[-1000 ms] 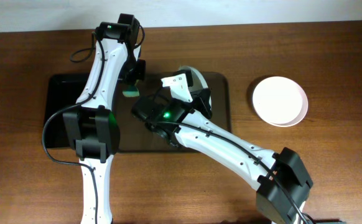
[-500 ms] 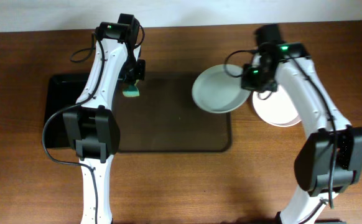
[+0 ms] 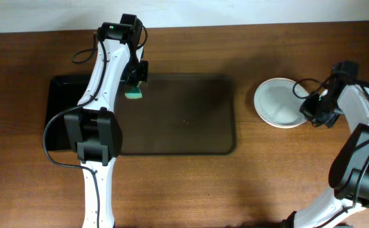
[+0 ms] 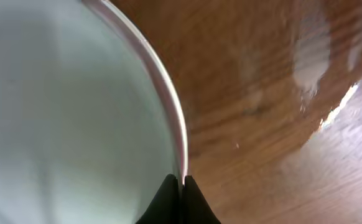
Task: Clean dirty plates on tray and stack at the side
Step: 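Lift the last plate with the right gripper and stack it on the pile, then return the sponge to the black tray with the left gripper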
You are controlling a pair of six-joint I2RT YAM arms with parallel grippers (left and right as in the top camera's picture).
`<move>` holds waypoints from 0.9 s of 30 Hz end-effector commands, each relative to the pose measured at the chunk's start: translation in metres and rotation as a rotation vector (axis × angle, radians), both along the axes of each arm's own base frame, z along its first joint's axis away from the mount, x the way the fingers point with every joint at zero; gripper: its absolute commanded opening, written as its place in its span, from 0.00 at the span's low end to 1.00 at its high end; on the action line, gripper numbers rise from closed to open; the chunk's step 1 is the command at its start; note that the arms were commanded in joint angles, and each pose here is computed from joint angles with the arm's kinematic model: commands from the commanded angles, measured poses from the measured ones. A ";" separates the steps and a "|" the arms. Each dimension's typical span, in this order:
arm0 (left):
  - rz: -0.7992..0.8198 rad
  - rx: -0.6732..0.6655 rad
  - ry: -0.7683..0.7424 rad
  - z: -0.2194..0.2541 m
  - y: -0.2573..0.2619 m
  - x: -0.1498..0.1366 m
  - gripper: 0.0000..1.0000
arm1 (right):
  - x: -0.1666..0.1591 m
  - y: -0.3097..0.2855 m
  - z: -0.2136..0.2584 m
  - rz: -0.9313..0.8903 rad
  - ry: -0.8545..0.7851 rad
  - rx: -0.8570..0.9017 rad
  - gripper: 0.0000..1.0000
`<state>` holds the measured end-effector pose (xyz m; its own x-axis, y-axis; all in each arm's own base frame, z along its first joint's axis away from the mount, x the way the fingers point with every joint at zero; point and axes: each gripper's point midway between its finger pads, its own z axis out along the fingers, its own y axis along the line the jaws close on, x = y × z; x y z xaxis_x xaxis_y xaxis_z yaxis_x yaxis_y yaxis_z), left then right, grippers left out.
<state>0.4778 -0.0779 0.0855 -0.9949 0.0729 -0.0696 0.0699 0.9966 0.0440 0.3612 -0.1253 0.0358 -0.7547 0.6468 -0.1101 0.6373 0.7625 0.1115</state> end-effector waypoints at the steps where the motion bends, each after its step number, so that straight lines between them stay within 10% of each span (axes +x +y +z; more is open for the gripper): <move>1: 0.006 -0.010 0.009 -0.004 -0.001 0.000 0.01 | -0.001 -0.003 0.004 -0.015 -0.008 -0.031 0.04; 2: 0.006 -0.011 0.006 -0.004 -0.001 0.001 0.01 | 0.002 -0.004 0.004 -0.013 -0.019 -0.030 0.12; 4: 0.006 -0.012 -0.001 0.000 -0.001 0.001 0.01 | 0.009 0.012 0.014 0.088 -0.057 0.043 0.90; 5: 0.007 -0.013 -0.006 0.009 -0.001 0.000 0.01 | 0.013 0.014 0.028 0.101 -0.082 0.044 0.96; 11: 0.040 0.011 -0.076 0.103 0.025 -0.037 0.01 | 0.030 0.118 0.146 0.390 -0.400 0.010 0.97; 16: 0.148 0.072 -0.077 0.129 0.072 -0.067 0.01 | 0.036 0.216 0.123 0.635 -0.375 0.054 0.98; 23: 0.458 0.270 -0.087 0.023 0.188 -0.074 0.01 | 0.039 0.252 0.100 0.718 -0.349 0.073 0.98; 27: 0.468 0.172 -0.131 -0.038 0.198 -0.071 0.06 | 0.039 0.252 0.100 0.717 -0.349 0.073 0.98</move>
